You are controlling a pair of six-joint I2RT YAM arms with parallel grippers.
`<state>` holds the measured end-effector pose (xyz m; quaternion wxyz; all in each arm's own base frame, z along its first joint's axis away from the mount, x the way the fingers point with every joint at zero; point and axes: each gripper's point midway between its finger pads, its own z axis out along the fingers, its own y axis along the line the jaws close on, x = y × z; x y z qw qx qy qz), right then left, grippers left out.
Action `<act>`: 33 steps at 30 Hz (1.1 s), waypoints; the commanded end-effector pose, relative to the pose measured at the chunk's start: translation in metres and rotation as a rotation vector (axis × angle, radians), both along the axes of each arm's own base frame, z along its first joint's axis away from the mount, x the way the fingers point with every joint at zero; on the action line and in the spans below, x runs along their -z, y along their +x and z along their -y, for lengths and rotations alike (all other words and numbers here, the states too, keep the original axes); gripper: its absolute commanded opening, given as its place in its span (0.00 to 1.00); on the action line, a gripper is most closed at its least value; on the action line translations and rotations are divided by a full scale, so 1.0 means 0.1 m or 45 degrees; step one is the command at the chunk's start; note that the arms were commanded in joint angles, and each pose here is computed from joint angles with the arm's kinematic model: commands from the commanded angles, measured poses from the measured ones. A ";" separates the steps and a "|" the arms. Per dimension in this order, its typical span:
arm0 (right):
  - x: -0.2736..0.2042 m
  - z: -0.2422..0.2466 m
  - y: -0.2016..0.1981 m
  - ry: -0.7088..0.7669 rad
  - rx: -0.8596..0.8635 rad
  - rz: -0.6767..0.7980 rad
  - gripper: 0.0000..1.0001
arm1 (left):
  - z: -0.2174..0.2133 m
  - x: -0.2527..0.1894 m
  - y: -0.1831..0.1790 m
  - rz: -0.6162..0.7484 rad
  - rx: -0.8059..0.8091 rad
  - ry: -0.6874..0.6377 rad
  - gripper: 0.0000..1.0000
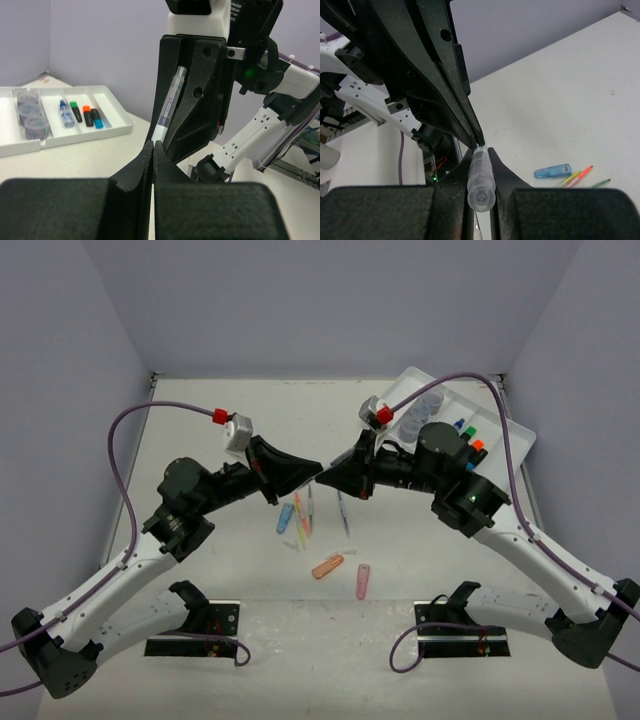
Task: Sort the stationery into containers
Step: Close the pen cap on the pen.
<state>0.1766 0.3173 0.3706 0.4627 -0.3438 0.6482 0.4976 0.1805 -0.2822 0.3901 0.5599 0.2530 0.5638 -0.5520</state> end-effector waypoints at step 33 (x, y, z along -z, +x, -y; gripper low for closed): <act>0.19 0.23 -0.30 -0.018 -0.098 0.230 0.00 | 0.07 -0.06 -0.31 0.170 0.213 0.138 0.41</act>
